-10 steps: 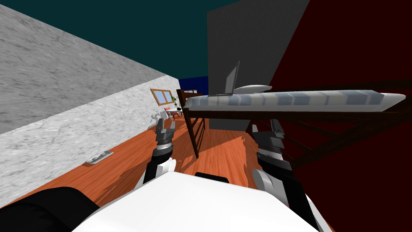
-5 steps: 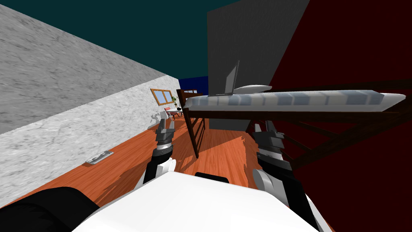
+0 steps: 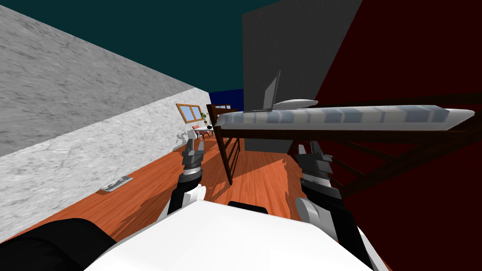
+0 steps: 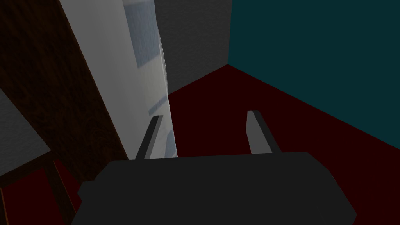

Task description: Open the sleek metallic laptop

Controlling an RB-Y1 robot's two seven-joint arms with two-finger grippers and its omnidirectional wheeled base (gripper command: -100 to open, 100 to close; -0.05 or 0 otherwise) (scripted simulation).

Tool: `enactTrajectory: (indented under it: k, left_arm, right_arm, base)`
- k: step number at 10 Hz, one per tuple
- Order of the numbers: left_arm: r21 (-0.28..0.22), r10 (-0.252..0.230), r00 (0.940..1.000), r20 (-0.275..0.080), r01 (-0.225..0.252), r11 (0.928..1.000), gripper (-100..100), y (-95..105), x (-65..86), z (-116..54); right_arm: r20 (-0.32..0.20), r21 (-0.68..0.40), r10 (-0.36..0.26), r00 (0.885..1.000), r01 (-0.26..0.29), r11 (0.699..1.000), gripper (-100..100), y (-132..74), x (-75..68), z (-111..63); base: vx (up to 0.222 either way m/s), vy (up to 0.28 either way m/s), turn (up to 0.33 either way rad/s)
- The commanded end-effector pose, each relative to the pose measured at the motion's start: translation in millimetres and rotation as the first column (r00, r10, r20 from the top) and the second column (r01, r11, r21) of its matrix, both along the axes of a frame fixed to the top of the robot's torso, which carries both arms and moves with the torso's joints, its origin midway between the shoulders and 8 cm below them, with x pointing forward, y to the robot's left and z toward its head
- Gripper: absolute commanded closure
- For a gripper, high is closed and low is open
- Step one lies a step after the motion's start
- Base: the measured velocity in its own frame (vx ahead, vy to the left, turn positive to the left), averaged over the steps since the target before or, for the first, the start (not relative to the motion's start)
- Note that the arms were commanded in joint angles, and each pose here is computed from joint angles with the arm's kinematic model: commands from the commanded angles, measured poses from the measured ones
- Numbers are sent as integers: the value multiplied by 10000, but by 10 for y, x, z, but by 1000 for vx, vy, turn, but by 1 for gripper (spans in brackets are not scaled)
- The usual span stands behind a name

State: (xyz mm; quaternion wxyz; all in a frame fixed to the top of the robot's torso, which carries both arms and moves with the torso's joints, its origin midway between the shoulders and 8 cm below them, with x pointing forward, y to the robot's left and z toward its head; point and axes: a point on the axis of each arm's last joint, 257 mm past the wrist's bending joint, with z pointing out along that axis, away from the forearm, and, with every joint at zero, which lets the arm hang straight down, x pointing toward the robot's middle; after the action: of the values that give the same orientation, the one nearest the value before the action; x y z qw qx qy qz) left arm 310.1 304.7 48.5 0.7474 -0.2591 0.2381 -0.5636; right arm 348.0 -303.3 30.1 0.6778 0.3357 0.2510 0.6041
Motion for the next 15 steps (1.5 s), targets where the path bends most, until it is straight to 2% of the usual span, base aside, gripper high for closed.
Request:
enactTrajectory:
  k: [1, 6, 9, 12, 13, 14, 15]
  left_arm:
    - [0, 0, 10000, 1, 0, 10000, 0, 0, 0, 0]
    - [-1, -1, 10000, 1, 1, 10000, 0, 0, 1, 0]
    - [-1, -1, 10000, 1, 1, 10000, 0, 0, 0, 0]
    - [-1, -1, 10000, 1, 1, 10000, 0, 0, 0, 0]
    - [-1, -1, 10000, 1, 1, 10000, 0, 0, 0, 0]
    - [-1, -1, 10000, 1, 1, 10000, 0, 0, 0, 0]
    - [-1, -1, 10000, 1, 1, 10000, 0, 0, 0, 0]
  right_arm:
    - [-84, -592, 378, 9992, -383, 9975, -100, 74, 65, 6]
    - [-269, -1770, 1042, 9942, -1073, 9783, -100, 180, 244, 7]
    - [-402, -2359, 1266, 9911, -1325, 9627, -100, 219, 306, 8]
    - [-581, -3145, 1469, 9875, -1577, 9361, -100, 227, 434, 1]
    - [-615, -3266, 1502, 9867, -1621, 9312, -100, 237, 436, 3]
    - [-694, -3605, 1530, 9858, -1678, 9176, -100, 220, 505, -2]
    - [-740, -3763, 1569, 9848, -1733, 9102, -100, 232, 507, 2]
  base:
    - [-119, -11, -70]
    - [-173, 6, -84]
    - [-140, -2, -49]
    - [-128, 5, -65]
    - [-112, 16, -49]
    - [-137, -18, -88]
    - [-121, -13, -32]
